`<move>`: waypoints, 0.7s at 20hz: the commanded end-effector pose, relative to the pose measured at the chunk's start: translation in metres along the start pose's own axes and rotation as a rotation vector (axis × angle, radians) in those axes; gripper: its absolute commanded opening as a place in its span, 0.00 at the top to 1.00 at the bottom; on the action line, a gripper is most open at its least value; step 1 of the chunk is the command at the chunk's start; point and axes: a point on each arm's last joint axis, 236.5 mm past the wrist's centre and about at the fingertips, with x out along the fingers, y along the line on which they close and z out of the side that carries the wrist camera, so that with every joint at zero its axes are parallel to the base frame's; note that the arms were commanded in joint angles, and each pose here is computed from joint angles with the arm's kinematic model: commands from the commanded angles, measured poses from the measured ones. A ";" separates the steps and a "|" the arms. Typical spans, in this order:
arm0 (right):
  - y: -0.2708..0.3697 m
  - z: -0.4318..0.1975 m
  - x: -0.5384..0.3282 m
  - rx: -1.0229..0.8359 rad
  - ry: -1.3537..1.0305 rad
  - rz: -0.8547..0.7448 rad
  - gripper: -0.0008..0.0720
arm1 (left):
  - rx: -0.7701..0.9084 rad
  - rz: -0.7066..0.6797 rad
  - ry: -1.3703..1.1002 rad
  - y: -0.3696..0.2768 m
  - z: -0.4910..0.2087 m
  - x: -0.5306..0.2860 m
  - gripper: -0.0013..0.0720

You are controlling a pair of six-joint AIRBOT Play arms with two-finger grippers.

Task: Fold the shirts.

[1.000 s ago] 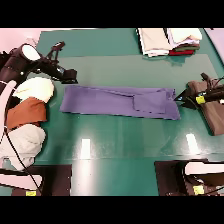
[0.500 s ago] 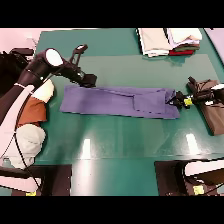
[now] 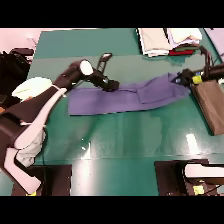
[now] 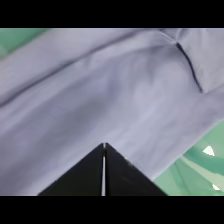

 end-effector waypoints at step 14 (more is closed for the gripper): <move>0.215 0.025 0.019 -0.304 0.061 0.170 0.97 | -0.012 -0.015 0.086 0.016 -0.001 0.031 0.95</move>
